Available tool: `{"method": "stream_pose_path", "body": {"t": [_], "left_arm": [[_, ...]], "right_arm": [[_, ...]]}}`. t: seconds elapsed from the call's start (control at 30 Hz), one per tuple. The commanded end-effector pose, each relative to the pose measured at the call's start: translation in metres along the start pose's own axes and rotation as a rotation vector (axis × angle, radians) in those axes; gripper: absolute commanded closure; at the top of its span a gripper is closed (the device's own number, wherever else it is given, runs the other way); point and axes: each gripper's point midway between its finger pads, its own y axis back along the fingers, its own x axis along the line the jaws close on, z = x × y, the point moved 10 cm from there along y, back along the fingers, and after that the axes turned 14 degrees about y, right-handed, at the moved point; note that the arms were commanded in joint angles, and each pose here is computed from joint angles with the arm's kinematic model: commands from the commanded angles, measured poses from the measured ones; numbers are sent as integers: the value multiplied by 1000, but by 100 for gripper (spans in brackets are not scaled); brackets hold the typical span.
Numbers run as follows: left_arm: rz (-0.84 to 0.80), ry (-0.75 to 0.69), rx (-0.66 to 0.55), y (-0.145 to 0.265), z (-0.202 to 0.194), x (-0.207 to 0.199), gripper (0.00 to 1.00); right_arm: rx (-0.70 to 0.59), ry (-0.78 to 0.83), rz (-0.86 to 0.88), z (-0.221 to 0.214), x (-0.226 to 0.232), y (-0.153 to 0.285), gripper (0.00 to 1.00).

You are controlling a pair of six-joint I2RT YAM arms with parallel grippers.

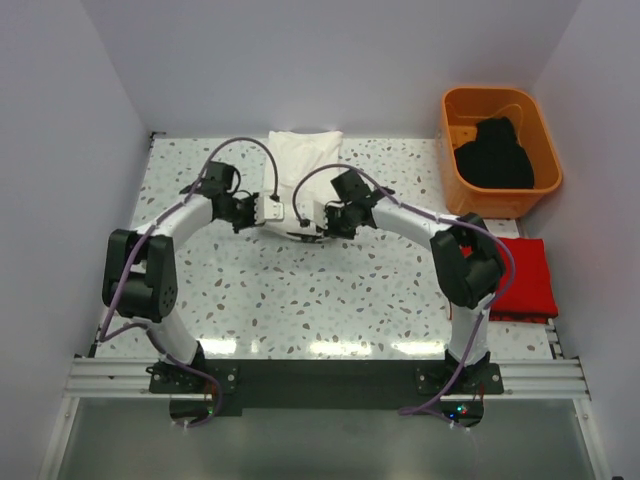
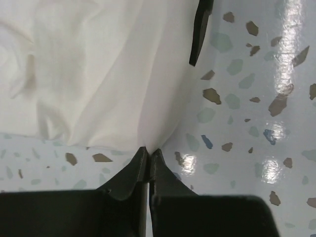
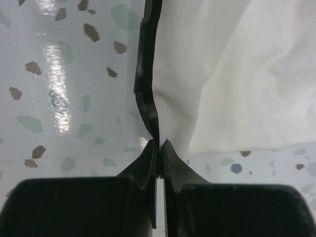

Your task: Fold and stack the t-shirts

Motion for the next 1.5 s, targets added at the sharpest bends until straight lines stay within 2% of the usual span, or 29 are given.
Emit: {"method": "stream_pose_path", "body": {"t": [0.0,0.2,0.37,0.5,0.67,0.8,0.87,0.97,1.1,1.4,1.47], "left_arm": [[59,-13,-104,39,40,19,100],[120,-53,-140,66,69,36,100],[130,-76,-143,78,73,25,100],[30,-95,-129,83,69,-11,100],[-110,-101,-131,102,51,-88,100],[-209,-117,-170,124,43,-145,100],[-205,-114,-201,140,49,-162,100],[-183,-92,-248,150,64,-157,100],[-157,-27,-233,144,80,-118,100],[-195,59,-137,74,63,-38,100],[-161,53,-141,67,66,-21,100]], "right_arm": [[-85,7,-186,25,-48,66,100],[-105,11,-248,25,-83,104,100],[-115,19,-202,29,-73,115,100],[-125,18,-71,30,-24,124,100],[-161,40,100,39,52,136,100],[-243,74,158,61,99,165,100],[-290,52,122,69,107,181,100],[-277,45,133,68,101,183,100],[-259,-14,151,50,67,171,100],[-196,-90,223,-3,4,112,100],[-195,-104,217,-8,-11,110,100]]}}
